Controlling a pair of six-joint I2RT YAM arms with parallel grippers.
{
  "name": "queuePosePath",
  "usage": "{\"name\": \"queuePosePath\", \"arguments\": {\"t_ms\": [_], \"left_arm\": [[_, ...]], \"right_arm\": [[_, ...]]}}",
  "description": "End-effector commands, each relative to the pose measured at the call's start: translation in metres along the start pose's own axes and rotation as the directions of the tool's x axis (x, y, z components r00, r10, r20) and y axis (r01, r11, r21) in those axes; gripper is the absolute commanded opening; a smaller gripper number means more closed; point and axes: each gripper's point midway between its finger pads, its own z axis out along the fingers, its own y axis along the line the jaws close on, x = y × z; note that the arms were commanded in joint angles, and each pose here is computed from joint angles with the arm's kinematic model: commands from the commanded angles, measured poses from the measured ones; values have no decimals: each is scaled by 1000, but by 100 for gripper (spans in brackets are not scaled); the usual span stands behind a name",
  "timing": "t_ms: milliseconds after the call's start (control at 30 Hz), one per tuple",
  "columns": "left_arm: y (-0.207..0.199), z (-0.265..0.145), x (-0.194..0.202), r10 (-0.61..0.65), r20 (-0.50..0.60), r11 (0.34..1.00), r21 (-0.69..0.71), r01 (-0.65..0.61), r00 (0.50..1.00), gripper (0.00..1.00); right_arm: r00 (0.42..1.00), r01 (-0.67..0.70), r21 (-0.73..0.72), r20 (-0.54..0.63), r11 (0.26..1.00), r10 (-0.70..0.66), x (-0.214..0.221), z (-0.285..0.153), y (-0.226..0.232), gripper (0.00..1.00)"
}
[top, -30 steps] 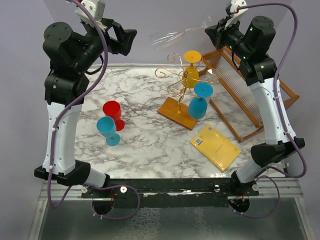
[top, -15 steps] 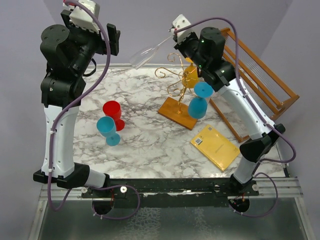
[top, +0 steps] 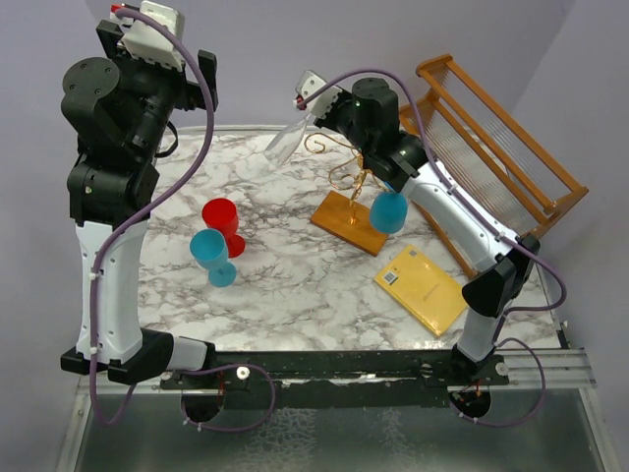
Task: Place the wine glass upside down on the wine glass rack
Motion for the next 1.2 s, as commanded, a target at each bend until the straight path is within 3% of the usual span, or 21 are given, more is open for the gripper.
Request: {"name": "queuePosePath", "arguments": {"t_ms": [0,1167], "left_arm": [[5,-3,2,21,-5,1000,-22,-21,1000,98],[-2,3,10,8,-17,1000,11,-8,1000,98]], "right_arm": [[999,37,41,-16,998,-36,-1,-7,-9,1],[976,169,66,-149,983,-158,37,-38,-11,1]]}}
